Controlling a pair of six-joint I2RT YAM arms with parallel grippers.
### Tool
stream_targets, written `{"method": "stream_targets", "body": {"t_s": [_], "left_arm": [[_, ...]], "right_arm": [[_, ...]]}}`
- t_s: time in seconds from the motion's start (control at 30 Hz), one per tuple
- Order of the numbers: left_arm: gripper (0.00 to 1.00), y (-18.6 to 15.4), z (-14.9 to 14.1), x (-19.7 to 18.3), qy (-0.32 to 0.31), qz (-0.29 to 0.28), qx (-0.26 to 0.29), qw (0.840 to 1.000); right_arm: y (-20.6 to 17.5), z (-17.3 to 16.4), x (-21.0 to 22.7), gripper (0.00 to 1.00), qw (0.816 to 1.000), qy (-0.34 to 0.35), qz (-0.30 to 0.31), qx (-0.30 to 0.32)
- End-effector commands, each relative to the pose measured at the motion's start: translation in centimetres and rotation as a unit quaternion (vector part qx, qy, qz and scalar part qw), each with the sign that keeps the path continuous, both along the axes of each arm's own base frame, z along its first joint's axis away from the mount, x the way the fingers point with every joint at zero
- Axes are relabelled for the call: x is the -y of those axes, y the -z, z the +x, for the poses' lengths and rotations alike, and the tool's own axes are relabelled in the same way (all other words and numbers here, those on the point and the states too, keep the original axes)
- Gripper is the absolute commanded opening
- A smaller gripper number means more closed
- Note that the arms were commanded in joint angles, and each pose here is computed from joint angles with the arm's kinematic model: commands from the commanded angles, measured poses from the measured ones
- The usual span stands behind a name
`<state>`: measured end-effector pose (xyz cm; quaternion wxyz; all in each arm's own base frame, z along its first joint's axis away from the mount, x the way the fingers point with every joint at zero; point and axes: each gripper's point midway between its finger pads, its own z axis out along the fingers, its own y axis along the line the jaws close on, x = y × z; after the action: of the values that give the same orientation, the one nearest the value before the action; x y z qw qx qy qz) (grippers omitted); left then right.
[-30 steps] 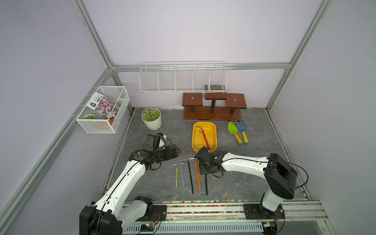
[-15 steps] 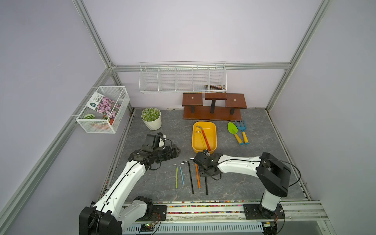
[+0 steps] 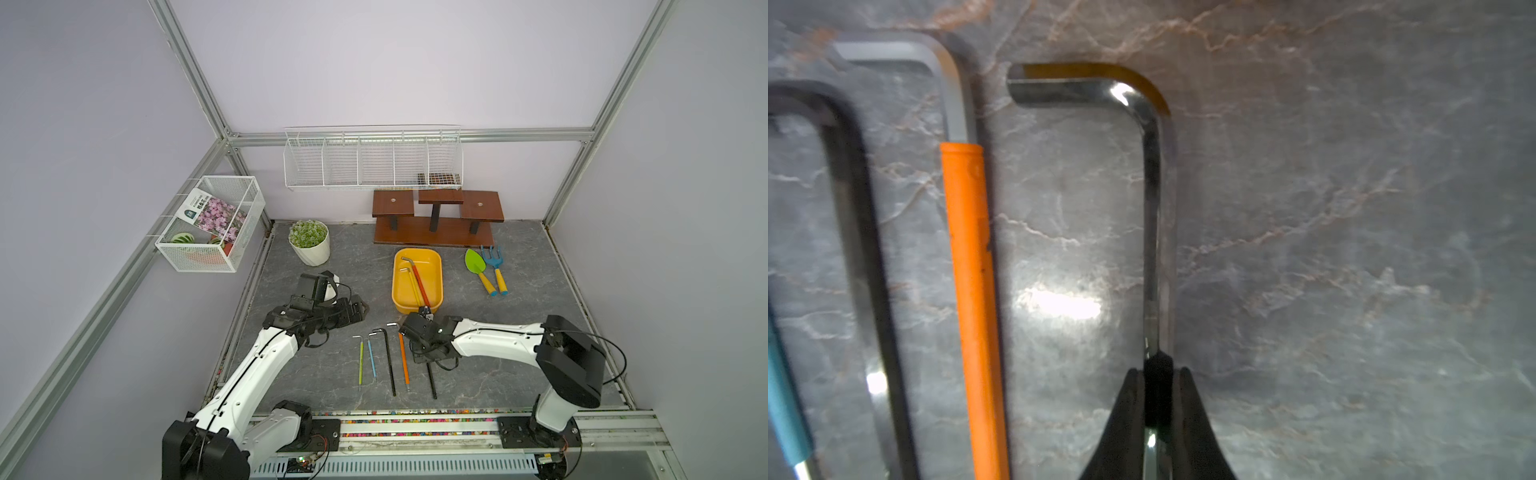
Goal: Put the hex key on the desktop into the storage box
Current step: Pick up the Allen key from the center of the board, then place the Allen key in the storage box.
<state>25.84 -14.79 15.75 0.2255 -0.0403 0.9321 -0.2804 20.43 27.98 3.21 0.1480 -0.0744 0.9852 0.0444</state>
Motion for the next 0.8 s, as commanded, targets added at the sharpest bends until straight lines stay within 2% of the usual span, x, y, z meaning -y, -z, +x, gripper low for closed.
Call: {"method": "stream_targets", "body": {"t_s": [0.0,0.2,0.47,0.77], "left_arm": [[1.00,0.2,0.0,0.0,0.004,0.006,-0.001,1.000],[1.00,-1.6,0.4,0.2,-0.007,-0.010,0.012,1.000],[1.00,-5.3,2.7,1.2,-0.011,-0.036,0.052,0.998],[1.00,-4.5,4.2,2.4,0.003,-0.047,0.040,0.998]], "right_arm": [[-2.5,0.1,0.3,0.04,1.000,-0.011,0.013,0.026],[-5.8,0.2,0.9,0.03,0.998,-0.020,0.026,0.050],[-9.8,1.4,1.5,0.03,0.996,-0.020,0.019,0.086],[-11.9,5.2,1.0,0.03,0.993,-0.015,0.076,0.084]]}}
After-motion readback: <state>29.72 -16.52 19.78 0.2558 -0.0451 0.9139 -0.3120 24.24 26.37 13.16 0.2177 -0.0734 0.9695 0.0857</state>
